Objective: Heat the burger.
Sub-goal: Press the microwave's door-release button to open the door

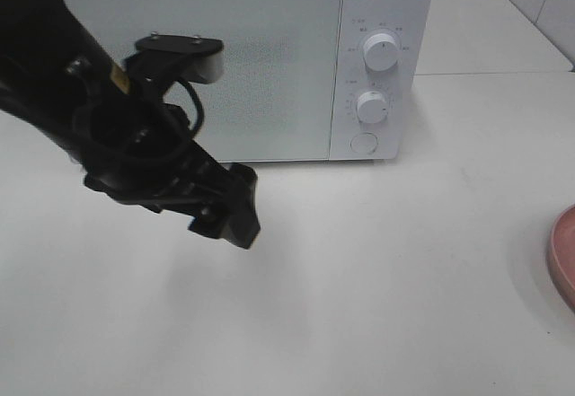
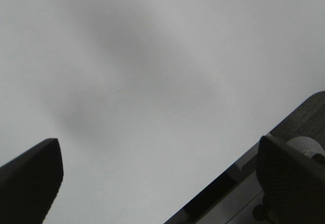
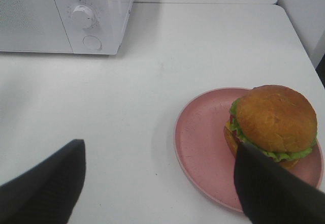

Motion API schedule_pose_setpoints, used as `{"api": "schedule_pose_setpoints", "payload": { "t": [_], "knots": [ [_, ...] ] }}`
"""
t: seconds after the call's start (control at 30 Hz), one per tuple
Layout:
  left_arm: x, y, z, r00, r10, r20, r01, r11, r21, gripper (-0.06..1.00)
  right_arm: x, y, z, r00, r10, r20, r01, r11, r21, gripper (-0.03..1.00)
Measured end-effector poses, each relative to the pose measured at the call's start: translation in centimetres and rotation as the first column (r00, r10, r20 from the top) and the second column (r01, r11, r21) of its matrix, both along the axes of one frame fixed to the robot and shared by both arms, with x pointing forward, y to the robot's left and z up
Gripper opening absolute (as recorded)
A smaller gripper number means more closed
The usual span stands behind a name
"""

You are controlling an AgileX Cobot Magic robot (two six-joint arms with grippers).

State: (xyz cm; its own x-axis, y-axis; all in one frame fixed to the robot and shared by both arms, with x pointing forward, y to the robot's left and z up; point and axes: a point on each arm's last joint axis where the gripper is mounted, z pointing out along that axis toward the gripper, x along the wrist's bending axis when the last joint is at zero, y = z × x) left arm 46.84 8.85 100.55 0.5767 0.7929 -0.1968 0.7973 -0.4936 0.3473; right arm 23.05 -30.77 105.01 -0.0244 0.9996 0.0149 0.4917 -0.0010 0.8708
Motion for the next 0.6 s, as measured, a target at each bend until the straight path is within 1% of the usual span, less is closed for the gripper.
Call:
{"api": "schedule_pose_setpoints", "payload": {
  "t": [0.03,0.07,0.1,0.13,0.17,0.2,0.23,0.27,0.3,0.33,0.37,0.4,0.43,0.47,0.5,0.53,0.57,0.6],
  "knots": [
    [0.3,0.8,0.3,1.000,0.023,-0.009,-0.023,1.000,0.005,0.98,0.0,0.0,0.0,1.000,0.000,0.000,0.000,1.000,0.000,0.75],
    [0.8,2.2,0.7,0.998,0.064,-0.025,-0.064,0.998,0.018,0.98,0.0,0.0,0.0,1.000,0.000,0.000,0.000,1.000,0.000,0.75],
    [1.0,3.0,0.9,0.996,0.082,-0.032,-0.081,0.996,0.026,0.98,0.0,0.0,0.0,1.000,0.000,0.000,0.000,1.000,0.000,0.75],
    [1.0,3.0,0.9,0.996,0.082,-0.032,-0.081,0.996,0.026,0.98,0.0,0.0,0.0,1.000,0.000,0.000,0.000,1.000,0.000,0.75],
    [1.6,4.7,1.3,0.991,0.130,-0.041,-0.129,0.991,0.042,0.98,0.0,0.0,0.0,1.000,0.000,0.000,0.000,1.000,0.000,0.75],
    [1.6,4.7,1.3,0.991,0.130,-0.041,-0.129,0.991,0.042,0.98,0.0,0.0,0.0,1.000,0.000,0.000,0.000,1.000,0.000,0.75],
    [1.9,5.6,1.6,0.987,0.156,-0.047,-0.154,0.987,0.050,0.98,0.0,0.0,0.0,1.000,0.000,0.000,0.000,1.000,0.000,0.75],
    [2.2,7.3,2.0,0.979,0.194,-0.056,-0.190,0.979,0.066,0.98,0.0,0.0,0.0,1.000,0.000,0.000,0.000,1.000,0.000,0.75],
    [2.2,7.3,2.0,0.979,0.194,-0.056,-0.190,0.979,0.066,0.98,0.0,0.0,0.0,1.000,0.000,0.000,0.000,1.000,0.000,0.75],
    [2.4,8.3,2.2,0.975,0.215,-0.060,-0.210,0.975,0.077,0.98,0.0,0.0,0.0,1.000,0.000,0.000,0.000,1.000,0.000,0.75],
    [2.5,10.0,2.7,0.963,0.258,-0.074,-0.251,0.964,0.090,0.98,0.0,0.0,0.0,1.000,0.000,0.000,0.000,1.000,0.000,0.75],
    [2.5,10.9,2.9,0.956,0.281,-0.079,-0.274,0.957,0.097,0.98,0.0,0.0,0.0,1.000,0.000,0.000,0.000,1.000,0.000,0.75],
    [2.5,10.9,2.9,0.956,0.281,-0.079,-0.274,0.957,0.097,0.98,0.0,0.0,0.0,1.000,0.000,0.000,0.000,1.000,0.000,0.75],
    [2.6,12.5,3.3,0.942,0.326,-0.082,-0.317,0.942,0.109,0.98,0.0,0.0,0.0,1.000,0.000,0.000,0.000,1.000,0.000,0.75],
    [2.6,12.5,3.3,0.942,0.326,-0.082,-0.317,0.942,0.109,0.98,0.0,0.0,0.0,1.000,0.000,0.000,0.000,1.000,0.000,0.75],
    [2.5,13.3,3.6,0.936,0.345,-0.073,-0.335,0.935,0.119,0.98,0.0,0.0,0.0,1.000,0.000,0.000,0.000,1.000,0.000,0.75],
    [2.2,14.7,3.9,0.925,0.375,-0.059,-0.364,0.921,0.141,0.98,0.0,0.0,0.0,1.000,0.000,0.000,0.000,1.000,0.000,0.75],
    [2.2,14.7,3.9,0.925,0.375,-0.059,-0.364,0.921,0.141,0.98,0.0,0.0,0.0,1.000,0.000,0.000,0.000,1.000,0.000,0.75]
  ]
}}
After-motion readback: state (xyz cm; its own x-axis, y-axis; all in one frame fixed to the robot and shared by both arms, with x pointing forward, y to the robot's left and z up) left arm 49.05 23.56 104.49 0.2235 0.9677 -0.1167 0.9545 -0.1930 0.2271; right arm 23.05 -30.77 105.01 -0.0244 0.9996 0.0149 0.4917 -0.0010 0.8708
